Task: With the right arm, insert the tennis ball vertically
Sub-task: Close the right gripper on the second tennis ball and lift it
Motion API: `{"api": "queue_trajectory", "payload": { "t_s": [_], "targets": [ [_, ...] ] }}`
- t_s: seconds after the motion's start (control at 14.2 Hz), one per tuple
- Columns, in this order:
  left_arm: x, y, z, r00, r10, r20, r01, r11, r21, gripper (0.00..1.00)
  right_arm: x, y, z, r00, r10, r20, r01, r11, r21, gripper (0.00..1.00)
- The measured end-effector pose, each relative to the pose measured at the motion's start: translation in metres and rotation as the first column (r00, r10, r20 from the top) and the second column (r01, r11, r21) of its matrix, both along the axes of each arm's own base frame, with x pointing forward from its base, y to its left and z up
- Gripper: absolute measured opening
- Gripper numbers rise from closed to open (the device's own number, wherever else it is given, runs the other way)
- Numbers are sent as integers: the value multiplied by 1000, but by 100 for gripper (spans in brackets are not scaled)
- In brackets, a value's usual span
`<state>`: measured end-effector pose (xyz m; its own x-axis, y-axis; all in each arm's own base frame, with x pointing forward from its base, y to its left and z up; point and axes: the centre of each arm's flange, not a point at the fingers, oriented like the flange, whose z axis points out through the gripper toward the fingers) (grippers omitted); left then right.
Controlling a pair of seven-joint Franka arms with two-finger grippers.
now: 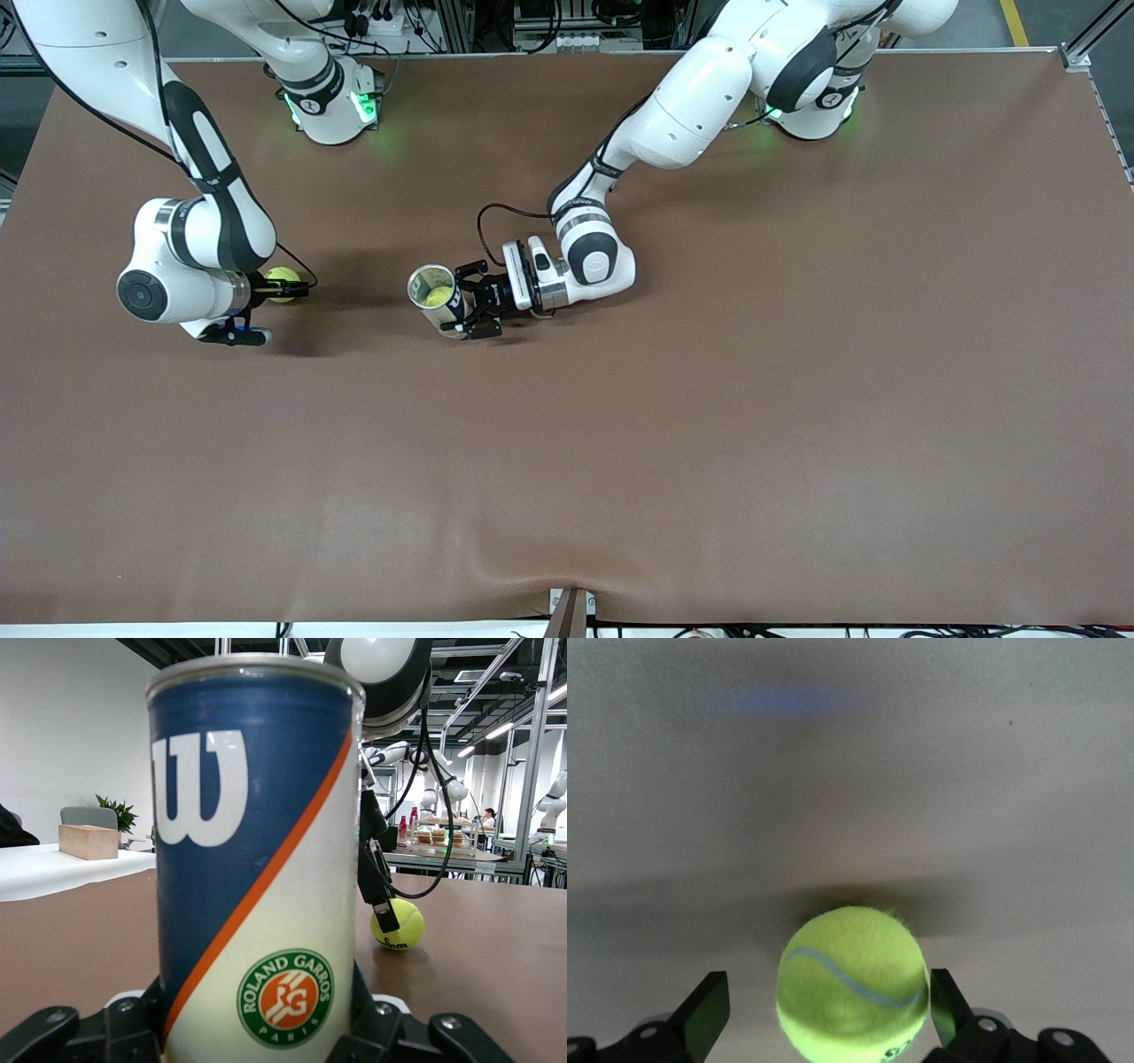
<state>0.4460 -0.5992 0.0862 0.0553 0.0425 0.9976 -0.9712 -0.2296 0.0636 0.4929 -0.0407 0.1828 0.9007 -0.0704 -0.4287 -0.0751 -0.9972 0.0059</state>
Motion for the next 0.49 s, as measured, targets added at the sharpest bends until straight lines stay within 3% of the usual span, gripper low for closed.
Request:
{"api": "queue_trajectory", "payload": {
  "t_s": [0.28, 0.49],
  "targets": [
    [0, 0, 0, 1000, 0, 0, 0, 1000, 0, 73, -4, -9, -9, 999, 30, -17, -29, 999, 24, 100],
    [0, 0, 0, 1000, 0, 0, 0, 1000, 0, 73, -6, -19, -10, 999, 34, -17, -33, 999, 40, 89]
  ]
}}
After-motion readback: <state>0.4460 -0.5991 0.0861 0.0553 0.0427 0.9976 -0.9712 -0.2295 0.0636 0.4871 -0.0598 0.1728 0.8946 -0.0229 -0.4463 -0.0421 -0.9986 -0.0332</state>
